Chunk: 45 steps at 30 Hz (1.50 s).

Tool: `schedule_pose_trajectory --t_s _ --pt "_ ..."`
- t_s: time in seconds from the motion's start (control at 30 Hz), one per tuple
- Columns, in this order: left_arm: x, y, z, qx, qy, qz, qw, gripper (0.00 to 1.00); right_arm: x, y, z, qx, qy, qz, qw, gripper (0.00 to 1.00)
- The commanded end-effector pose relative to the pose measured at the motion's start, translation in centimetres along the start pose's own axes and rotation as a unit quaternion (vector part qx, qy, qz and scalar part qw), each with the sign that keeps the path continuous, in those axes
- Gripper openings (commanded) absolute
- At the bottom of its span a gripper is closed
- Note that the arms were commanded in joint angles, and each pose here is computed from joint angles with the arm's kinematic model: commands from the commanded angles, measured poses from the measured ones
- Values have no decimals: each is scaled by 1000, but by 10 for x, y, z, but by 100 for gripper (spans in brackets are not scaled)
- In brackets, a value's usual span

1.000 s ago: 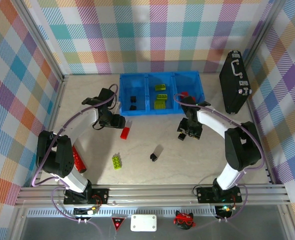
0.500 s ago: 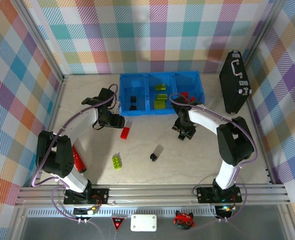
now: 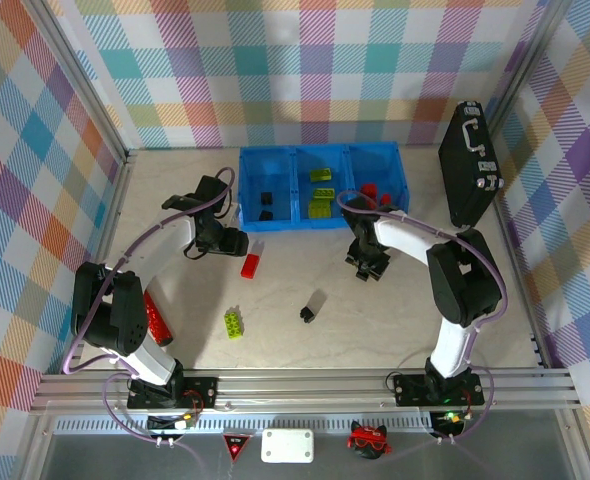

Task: Sort the legos into containers by color
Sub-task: Pick up the lego from the center of the table, then place the lego in the container.

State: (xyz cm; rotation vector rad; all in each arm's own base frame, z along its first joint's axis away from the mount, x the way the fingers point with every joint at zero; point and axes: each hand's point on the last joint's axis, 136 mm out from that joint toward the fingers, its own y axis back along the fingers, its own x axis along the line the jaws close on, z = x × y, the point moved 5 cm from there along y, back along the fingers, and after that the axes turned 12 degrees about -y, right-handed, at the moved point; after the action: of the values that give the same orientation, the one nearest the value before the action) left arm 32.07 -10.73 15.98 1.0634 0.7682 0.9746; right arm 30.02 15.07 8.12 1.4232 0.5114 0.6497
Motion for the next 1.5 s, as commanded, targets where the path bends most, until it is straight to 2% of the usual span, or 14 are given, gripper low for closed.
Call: schedule_pose_trajectory --t_s 0.0,0.2,0.37,0.8,1.0,1.2,1.37,1.47 --pt "3 8 -2 -12 -6 6 1000 64 -3 -8 -2 3 5 -14 1000 46" --pt "3 8 -2 -12 -6 3 1000 63 0 -1 -3 -3 15 -7 1000 39" --pt "5 10 -2 -16 -4 8 1000 63 11 14 -7 -15 35 2 999 38" --pt "21 15 -3 -23 28 28 999 61 95 70 -48 -27 119 115 986 39" --pt "28 18 -4 -30 41 34 998 61 134 86 -65 -73 176 135 972 39" --pt "37 22 -4 -38 59 41 997 61 170 91 -80 -91 220 164 957 39" --pt "41 27 -2 -55 69 38 995 61 205 98 -96 -121 301 208 923 40" --pt "43 26 -2 -54 74 36 995 61 219 98 -96 -143 321 217 911 40"
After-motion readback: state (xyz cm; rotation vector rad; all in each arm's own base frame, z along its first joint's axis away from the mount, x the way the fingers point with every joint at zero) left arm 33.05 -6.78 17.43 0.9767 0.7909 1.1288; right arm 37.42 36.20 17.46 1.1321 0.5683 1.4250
